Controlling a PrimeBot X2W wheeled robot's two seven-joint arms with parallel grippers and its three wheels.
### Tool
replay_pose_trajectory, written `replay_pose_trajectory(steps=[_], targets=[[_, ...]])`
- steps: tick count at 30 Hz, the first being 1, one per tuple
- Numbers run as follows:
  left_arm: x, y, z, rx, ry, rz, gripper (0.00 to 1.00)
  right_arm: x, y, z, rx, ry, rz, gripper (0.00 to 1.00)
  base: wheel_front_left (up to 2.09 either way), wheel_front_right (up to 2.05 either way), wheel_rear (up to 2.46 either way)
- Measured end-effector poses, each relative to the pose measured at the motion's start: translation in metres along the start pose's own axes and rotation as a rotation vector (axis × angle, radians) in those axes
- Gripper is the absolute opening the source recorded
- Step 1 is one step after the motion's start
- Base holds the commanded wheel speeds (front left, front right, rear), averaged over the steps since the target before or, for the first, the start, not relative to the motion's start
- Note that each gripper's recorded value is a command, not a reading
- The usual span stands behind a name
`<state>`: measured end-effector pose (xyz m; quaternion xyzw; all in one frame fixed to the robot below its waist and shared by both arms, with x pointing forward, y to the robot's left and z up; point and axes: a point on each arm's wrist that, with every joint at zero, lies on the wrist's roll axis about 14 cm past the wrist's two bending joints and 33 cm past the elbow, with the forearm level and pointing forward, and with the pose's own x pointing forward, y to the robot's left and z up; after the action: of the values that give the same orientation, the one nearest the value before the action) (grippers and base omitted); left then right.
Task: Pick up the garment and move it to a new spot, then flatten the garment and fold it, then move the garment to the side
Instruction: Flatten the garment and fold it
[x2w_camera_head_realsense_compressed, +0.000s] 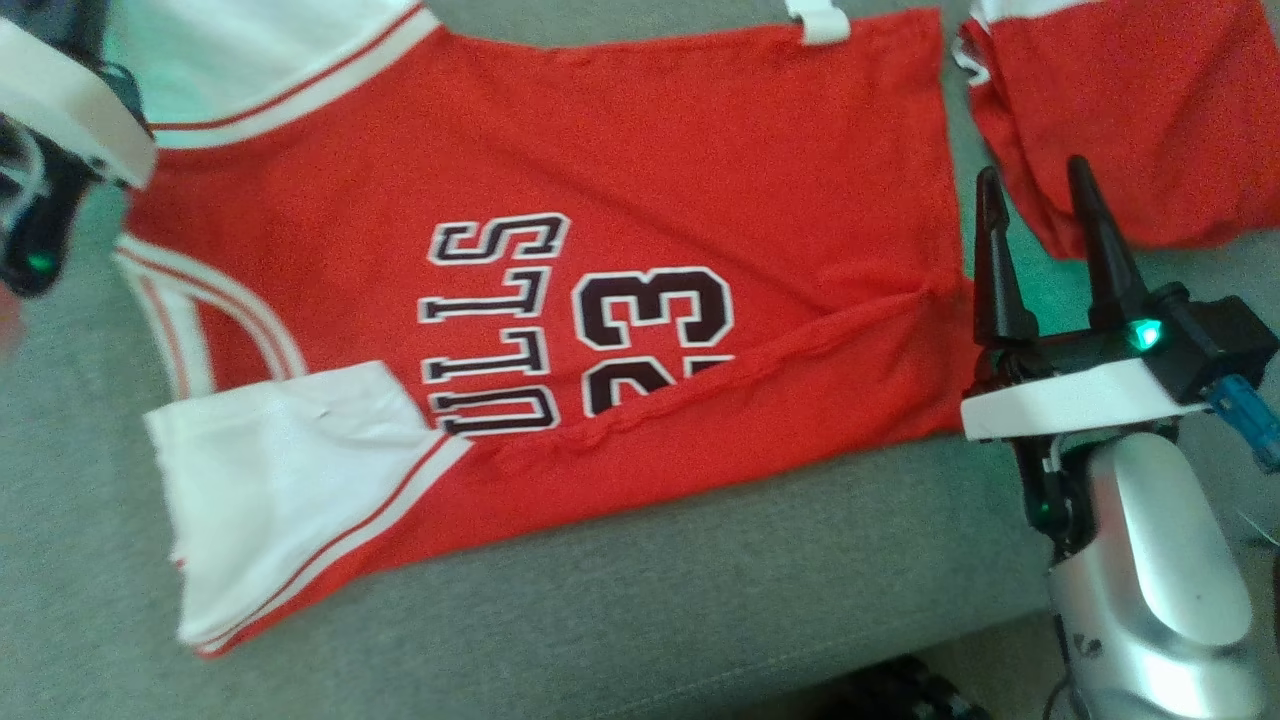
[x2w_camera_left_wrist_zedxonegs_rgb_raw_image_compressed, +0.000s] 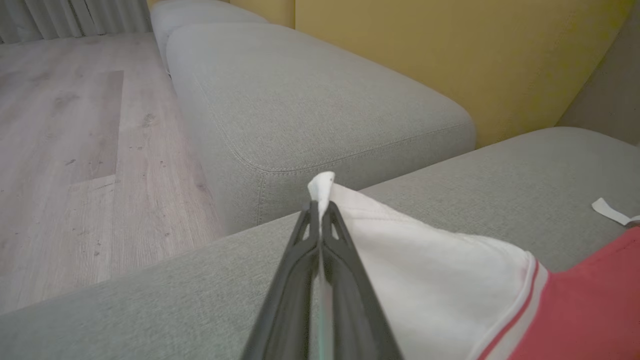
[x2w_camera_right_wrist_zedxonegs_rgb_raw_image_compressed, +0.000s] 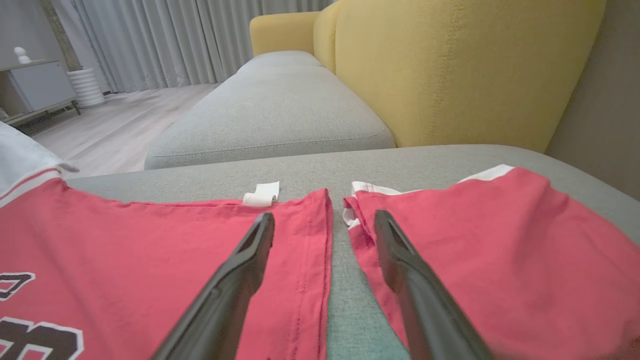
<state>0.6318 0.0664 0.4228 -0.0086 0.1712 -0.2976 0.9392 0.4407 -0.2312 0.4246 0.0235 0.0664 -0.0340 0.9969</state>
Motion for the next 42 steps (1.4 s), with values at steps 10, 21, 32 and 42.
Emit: replay_pose_trajectory(steps=[10,21,32,42], targets=[[-0.081,-0.008,0.019,0.033,-0.105,0.028,0.00,0.015,0.019,0.012,-0.052,0.044,0.046,1.00,0.00,0.00,0.00],[-0.147,-0.042,-0.010,0.038,-0.036,-0.038,0.00,0.079,0.065,0.007,-0.176,0.284,0.164,1.00,0.00,0.00,0.00],[-0.148,-0.039,-0.026,0.020,-0.005,-0.029,0.00,0.112,0.045,-0.044,-0.290,0.538,0.125,1.00,0.00,0.00,0.00],[-0.137,-0.025,-0.014,0.049,-0.019,0.000,0.00,0.126,0.048,-0.033,-0.305,0.498,0.136,0.00,0.00,0.00,0.00]])
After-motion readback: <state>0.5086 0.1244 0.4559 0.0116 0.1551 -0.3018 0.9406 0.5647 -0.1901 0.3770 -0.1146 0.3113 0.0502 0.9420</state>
